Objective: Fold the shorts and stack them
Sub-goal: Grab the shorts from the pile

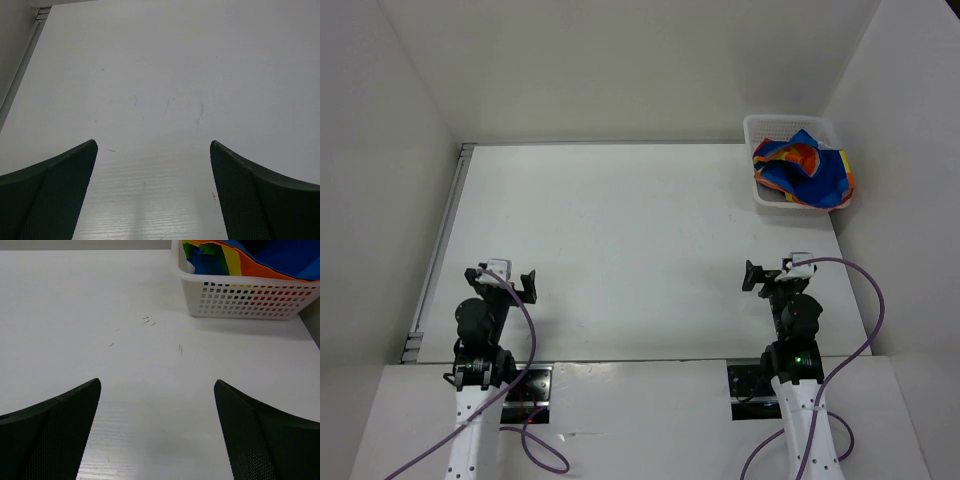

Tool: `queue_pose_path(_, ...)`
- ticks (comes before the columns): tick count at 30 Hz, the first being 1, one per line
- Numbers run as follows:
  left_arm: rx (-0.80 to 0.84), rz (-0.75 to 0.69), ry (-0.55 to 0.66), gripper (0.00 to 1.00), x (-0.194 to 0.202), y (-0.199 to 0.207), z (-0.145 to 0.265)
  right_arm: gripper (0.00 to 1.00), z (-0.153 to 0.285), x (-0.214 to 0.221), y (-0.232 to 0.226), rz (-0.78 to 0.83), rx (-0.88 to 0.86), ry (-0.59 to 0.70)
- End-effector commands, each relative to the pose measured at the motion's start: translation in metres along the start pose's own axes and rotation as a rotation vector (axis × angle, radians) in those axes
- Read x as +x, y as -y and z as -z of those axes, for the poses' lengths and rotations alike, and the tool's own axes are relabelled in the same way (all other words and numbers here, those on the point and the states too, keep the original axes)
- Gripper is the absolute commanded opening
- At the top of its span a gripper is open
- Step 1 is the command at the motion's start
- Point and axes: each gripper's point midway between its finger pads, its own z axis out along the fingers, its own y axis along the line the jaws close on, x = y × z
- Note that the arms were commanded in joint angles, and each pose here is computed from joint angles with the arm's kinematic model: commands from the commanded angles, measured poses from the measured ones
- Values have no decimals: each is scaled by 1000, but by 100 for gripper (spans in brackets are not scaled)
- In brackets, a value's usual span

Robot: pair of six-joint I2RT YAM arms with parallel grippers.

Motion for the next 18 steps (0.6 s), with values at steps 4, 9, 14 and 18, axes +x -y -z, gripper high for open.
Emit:
queue_pose_path(4,6,-6,18,100,4,1,-3,98,-3,2,-2,-9,-6,32)
queue_pose_path(9,495,22,-29,100,8,85,24,98,-2,-4,-11,24,-63,45)
queue_pose_path(14,878,154,-184,100,28,141,83,99,25,-24,-91,749,-656,293)
queue_pose_path(18,798,-41,123,100,-20,126,50,99,30,-30,-112,1682,-661,752)
